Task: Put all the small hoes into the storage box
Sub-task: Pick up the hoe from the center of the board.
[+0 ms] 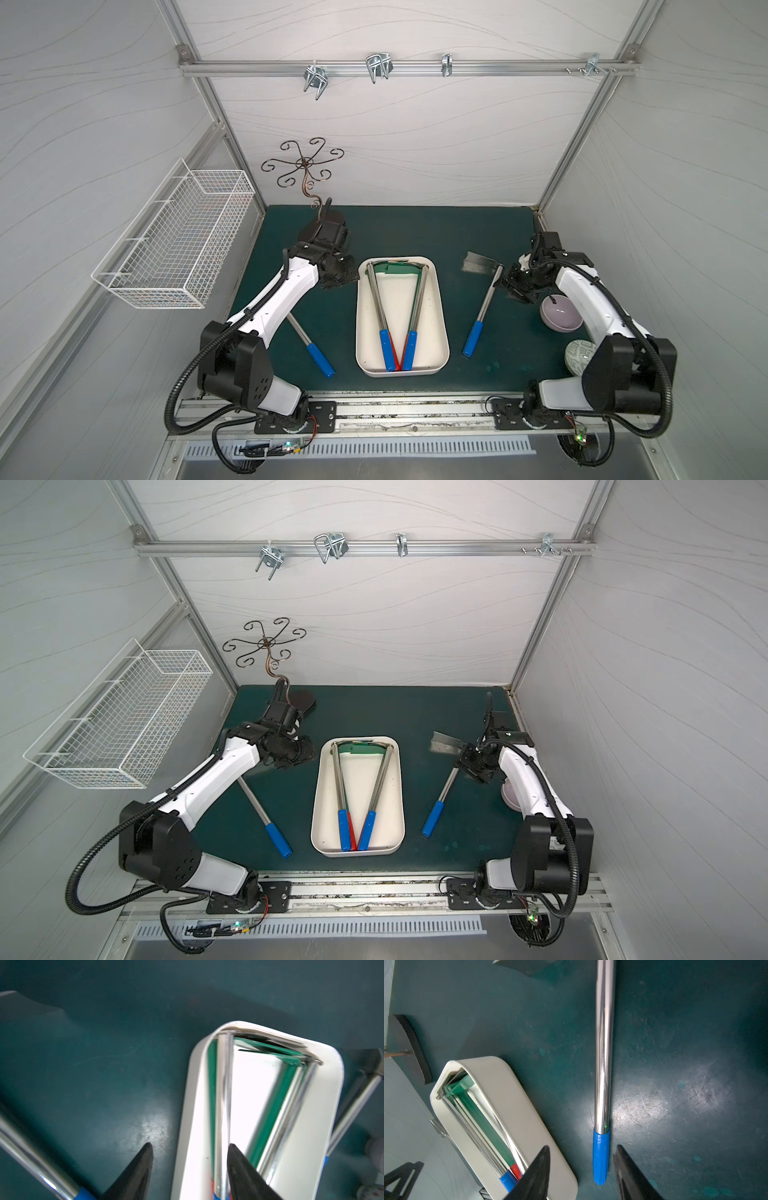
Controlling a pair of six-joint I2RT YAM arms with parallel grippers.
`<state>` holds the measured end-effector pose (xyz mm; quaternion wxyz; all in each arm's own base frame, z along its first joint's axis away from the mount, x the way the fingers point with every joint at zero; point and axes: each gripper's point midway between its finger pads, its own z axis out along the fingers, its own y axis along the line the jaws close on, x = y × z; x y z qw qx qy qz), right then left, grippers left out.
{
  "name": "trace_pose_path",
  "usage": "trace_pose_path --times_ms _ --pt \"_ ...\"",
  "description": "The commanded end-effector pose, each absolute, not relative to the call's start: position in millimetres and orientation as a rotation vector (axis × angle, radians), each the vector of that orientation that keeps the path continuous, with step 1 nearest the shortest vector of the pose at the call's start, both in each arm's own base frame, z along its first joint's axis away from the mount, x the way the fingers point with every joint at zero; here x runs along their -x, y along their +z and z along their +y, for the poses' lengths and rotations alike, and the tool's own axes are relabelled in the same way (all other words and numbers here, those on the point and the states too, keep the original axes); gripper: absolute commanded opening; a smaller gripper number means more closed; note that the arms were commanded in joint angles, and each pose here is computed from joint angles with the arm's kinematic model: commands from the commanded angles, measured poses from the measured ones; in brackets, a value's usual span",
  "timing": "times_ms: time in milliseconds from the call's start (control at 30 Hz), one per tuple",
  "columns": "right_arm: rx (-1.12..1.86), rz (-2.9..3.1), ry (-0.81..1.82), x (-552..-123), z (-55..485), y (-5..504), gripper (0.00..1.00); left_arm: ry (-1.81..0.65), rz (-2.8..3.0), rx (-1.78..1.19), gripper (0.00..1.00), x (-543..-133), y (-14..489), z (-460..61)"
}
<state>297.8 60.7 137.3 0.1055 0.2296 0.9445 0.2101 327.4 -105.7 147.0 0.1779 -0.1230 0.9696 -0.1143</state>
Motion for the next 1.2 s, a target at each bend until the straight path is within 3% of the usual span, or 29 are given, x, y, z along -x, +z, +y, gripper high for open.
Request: trace_pose_path --times_ms 0,500,1167 --pt "-0.768 2.727 0.611 -311 54 135 0.51 -0.359 2.706 0.279 0.59 -330 151 -99" --pt "-0.839 2.825 0.621 -354 60 87 0.53 -0.428 2.696 0.243 0.57 -328 126 -87" --pt "-0.865 2.869 0.385 -391 36 53 0.52 -0.441 2.687 0.252 0.57 -325 128 -86"
